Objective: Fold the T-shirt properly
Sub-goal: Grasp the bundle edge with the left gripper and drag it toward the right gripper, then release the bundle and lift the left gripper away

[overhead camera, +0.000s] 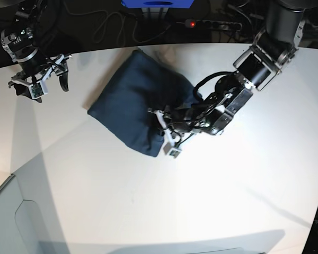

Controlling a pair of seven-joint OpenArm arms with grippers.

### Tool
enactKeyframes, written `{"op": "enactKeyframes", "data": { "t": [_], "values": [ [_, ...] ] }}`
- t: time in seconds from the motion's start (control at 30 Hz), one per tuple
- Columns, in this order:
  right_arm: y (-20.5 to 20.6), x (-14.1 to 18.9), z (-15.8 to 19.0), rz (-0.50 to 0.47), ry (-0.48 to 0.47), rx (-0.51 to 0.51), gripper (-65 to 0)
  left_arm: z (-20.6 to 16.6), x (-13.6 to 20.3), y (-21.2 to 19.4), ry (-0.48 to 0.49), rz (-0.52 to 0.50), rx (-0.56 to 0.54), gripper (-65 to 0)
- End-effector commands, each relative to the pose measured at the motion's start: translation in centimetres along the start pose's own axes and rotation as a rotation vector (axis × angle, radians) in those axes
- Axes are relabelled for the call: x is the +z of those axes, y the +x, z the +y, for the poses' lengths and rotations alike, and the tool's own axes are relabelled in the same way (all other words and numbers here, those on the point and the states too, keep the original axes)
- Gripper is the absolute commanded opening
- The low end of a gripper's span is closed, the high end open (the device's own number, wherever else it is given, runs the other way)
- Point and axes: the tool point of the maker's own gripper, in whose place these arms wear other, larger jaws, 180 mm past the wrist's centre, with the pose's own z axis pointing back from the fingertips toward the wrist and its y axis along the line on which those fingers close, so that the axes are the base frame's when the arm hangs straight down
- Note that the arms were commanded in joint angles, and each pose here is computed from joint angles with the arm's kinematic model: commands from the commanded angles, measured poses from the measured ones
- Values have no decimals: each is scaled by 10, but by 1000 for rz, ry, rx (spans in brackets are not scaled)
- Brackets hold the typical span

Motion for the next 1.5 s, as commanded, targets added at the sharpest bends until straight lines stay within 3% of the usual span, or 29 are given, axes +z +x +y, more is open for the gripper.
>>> {"op": "enactKeyframes", "data": {
  "t": [0.0,0.13,0.27,0.33,0.5,0.77,0.87,1.0,1.13,1.47],
  "values": [
    [13,3,-1,-46,6,21,-167,1,-1,0,23,32,-45,-650],
    [13,3,-1,-47,6,21,-167,-11,-7,16,49,3,-257,-650],
    [14,3,-2,-49,5,21,-167,-31,-15,7,8,11,-637,-650],
    [14,3,-2,-49,5,21,-167,-45,-18,9,-25,1,-769,-650],
    [14,2,-1,-49,7,21,-167,-62,-23,10,-37,7,-987,-650],
    [15,0,8,-61,17,-13,-167,-87,-28,18,-57,-23,-1049,-650],
    [17,-2,11,-71,18,-29,-167,-82,-28,16,-31,11,-1047,-642],
    [23,-4,11,-85,13,-34,-167,-81,-24,21,-11,22,-1049,-452],
    [25,-5,12,-91,15,-37,-167,-82,-11,51,26,-61,-1032,-366],
    [47,0,18,-152,4,-36,-168,-91,40,124,168,-304,-1093,-366]
  ]
}}
